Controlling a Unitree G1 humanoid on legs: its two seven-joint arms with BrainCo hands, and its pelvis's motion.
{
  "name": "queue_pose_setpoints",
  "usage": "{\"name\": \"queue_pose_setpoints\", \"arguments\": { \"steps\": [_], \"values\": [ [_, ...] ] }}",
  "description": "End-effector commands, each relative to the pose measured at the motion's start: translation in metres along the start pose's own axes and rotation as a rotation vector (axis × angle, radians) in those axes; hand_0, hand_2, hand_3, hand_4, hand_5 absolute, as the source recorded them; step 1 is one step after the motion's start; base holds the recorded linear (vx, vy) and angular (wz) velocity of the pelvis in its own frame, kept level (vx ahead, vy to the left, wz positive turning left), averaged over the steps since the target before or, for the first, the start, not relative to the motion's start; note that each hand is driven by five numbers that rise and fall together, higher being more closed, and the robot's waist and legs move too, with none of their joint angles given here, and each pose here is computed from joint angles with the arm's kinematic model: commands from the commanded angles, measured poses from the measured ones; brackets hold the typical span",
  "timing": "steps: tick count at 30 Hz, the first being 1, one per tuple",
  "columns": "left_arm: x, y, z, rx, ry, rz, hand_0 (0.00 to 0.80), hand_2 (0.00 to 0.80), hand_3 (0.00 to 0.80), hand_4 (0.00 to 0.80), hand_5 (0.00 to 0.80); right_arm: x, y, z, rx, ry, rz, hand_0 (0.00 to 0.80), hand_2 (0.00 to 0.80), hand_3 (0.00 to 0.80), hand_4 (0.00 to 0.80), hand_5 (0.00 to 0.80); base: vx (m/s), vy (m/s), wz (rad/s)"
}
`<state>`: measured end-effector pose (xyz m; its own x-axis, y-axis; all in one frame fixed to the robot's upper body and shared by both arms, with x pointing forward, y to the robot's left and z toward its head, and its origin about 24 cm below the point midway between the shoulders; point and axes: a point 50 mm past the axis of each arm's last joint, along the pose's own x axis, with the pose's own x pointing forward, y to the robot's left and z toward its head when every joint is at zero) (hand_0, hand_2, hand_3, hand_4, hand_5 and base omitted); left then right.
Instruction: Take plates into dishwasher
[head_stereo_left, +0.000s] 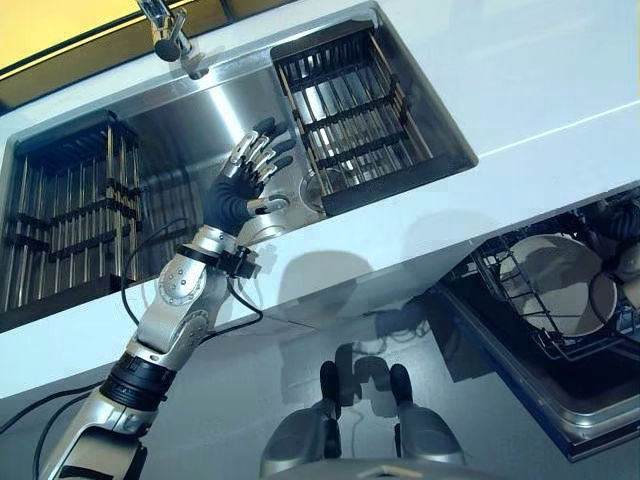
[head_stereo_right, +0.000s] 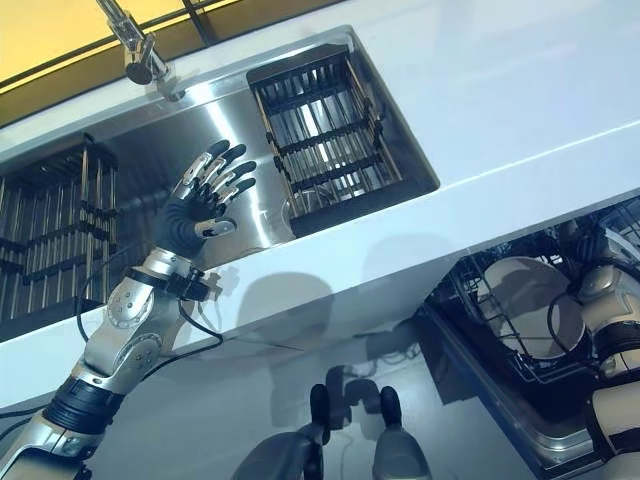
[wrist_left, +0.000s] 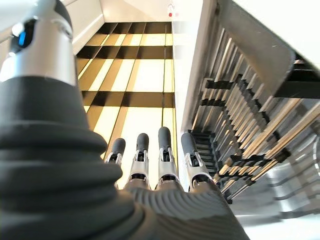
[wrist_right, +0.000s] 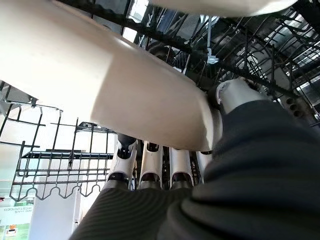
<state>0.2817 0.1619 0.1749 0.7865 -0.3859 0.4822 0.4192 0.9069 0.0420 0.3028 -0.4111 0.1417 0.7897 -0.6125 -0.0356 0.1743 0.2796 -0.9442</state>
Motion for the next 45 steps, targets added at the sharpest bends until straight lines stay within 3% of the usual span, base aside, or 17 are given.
{"name": "queue_pose_setpoints", "arguments": {
  "steps": [1,24,31,45],
  "values": [
    [0.015,-0.008,0.029,0.039,-0.163,-0.061,0.0,0.0,0.0,0.0,0.0,0.006,-0.037,-0.003,-0.049,0.029,-0.113,0.0,0.0,0.0,0.0,0.0,0.0,0.0,0.0],
    [0.009,-0.008,0.019,0.003,-0.114,-0.076,0.0,0.0,0.0,0.0,0.0,-0.004,-0.035,-0.031,-0.055,0.062,-0.091,0.0,0.0,0.0,0.0,0.0,0.015,0.02,0.0],
    [0.005,-0.006,0.015,-0.011,-0.098,-0.056,0.0,0.0,0.0,0.0,0.0,-0.008,-0.039,-0.033,0.014,0.034,-0.099,0.0,0.0,0.0,0.0,0.0,0.031,0.048,-0.11],
    [-0.007,-0.002,0.006,-0.035,-0.064,-0.016,0.0,0.0,0.0,0.0,0.0,-0.037,-0.001,-0.051,0.15,-0.037,-0.088,0.0,0.0,0.0,0.0,0.0,0.047,0.04,-0.08]
  ]
}}
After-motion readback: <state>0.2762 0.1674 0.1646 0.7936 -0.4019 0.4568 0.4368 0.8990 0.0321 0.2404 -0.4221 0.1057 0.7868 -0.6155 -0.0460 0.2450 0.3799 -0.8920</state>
